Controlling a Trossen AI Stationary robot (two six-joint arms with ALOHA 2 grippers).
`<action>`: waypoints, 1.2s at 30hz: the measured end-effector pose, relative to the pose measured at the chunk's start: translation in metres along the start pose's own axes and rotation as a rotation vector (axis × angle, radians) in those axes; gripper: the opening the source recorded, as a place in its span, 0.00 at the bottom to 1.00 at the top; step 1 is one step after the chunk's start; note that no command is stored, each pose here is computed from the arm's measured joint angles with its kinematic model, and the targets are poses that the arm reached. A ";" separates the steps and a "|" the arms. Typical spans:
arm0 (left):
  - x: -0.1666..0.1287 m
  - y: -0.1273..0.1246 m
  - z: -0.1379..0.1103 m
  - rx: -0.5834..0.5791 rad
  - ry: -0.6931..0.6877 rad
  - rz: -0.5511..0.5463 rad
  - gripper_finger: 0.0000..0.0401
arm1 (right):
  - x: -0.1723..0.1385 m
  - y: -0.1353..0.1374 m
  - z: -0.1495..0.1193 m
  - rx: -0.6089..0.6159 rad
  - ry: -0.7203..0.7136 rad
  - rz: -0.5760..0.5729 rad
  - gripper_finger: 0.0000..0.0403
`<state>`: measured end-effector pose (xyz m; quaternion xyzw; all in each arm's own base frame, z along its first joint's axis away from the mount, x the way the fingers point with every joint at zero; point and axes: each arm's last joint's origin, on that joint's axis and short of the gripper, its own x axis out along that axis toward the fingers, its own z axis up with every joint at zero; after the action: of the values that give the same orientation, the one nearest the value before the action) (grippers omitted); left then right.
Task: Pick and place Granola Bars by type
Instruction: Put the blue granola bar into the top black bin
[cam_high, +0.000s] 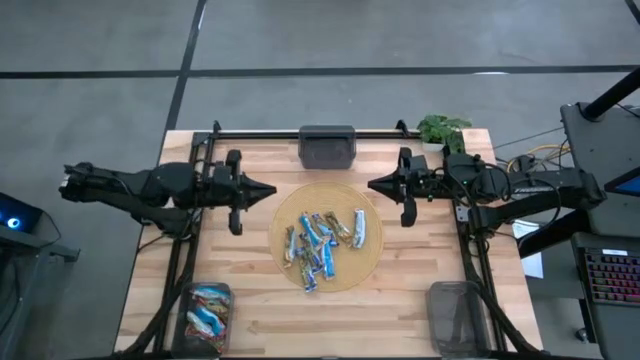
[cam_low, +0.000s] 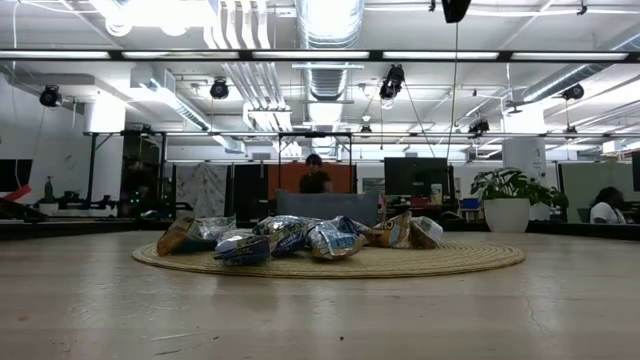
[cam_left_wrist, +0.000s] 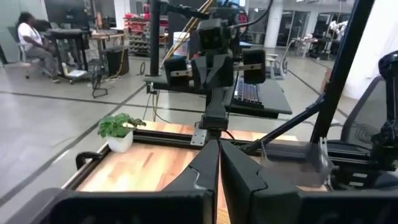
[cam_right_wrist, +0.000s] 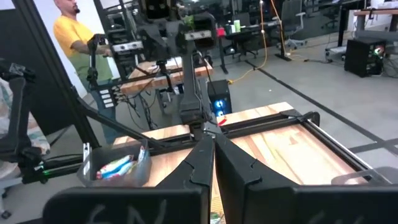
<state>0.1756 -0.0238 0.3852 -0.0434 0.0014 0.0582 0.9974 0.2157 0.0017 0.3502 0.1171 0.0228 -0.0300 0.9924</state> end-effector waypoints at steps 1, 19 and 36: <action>0.001 0.002 -0.002 -0.010 0.004 -0.002 0.00 | 0.000 0.000 0.000 0.000 -0.002 0.000 0.02; 0.013 0.037 -0.012 -0.013 0.097 0.037 0.00 | 0.000 -0.006 -0.011 -0.013 0.116 -0.055 0.02; 0.052 0.030 -0.044 -0.074 0.313 -0.285 0.00 | -0.001 -0.007 -0.013 -0.013 0.135 -0.084 0.02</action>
<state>0.2243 0.0077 0.3379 -0.0884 0.1478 -0.0909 0.9809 0.2140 -0.0024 0.3356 0.1115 0.0948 -0.0636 0.9872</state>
